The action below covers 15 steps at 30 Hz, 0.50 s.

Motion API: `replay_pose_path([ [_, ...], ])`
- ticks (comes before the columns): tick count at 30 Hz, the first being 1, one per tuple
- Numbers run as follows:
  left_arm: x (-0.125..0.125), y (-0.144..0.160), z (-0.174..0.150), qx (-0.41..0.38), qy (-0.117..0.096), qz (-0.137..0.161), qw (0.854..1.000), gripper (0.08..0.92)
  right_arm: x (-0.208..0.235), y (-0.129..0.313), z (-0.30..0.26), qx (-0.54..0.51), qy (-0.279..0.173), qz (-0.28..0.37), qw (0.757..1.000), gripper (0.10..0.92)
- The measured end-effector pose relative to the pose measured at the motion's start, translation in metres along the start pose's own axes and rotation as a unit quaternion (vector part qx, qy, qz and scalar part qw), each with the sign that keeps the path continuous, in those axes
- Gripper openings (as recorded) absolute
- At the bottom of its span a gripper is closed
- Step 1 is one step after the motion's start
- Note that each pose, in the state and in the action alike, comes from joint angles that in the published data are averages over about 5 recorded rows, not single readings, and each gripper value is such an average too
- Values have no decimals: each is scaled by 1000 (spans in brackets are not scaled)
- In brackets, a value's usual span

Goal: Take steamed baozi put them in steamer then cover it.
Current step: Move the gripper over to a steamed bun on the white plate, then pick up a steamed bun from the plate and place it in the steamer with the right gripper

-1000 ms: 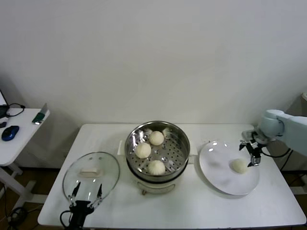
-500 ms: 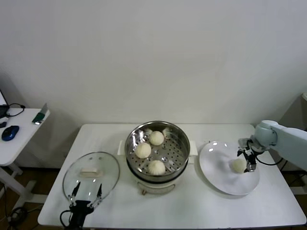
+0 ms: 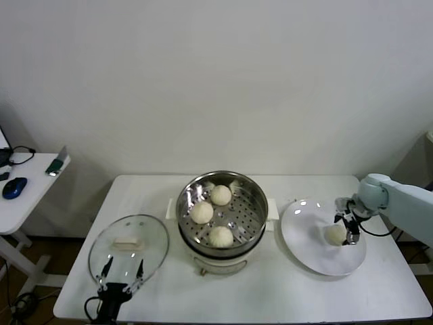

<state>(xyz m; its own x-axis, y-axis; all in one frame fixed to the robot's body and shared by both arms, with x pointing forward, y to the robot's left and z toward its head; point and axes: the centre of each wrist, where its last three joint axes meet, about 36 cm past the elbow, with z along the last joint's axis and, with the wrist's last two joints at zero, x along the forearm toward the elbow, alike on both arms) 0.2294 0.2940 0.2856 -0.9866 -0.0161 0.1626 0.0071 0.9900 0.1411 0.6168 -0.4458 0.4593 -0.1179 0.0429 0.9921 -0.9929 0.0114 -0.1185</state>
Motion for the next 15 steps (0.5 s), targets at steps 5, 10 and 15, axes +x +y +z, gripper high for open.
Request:
replay_pose_path([
  [5,-1,0,0,0,-1,0,1000,823,-1,-1,-1,-2,-4,-3,1000,670],
  [10,-2,0,1,0,-1,0,1000,823,-1,-2,-1,-4,-8,-7,1000,638],
  [15,-2,1,0,0,-1,-2,1000,823,4,-2,1,-7,-12,-7,1000,614],
])
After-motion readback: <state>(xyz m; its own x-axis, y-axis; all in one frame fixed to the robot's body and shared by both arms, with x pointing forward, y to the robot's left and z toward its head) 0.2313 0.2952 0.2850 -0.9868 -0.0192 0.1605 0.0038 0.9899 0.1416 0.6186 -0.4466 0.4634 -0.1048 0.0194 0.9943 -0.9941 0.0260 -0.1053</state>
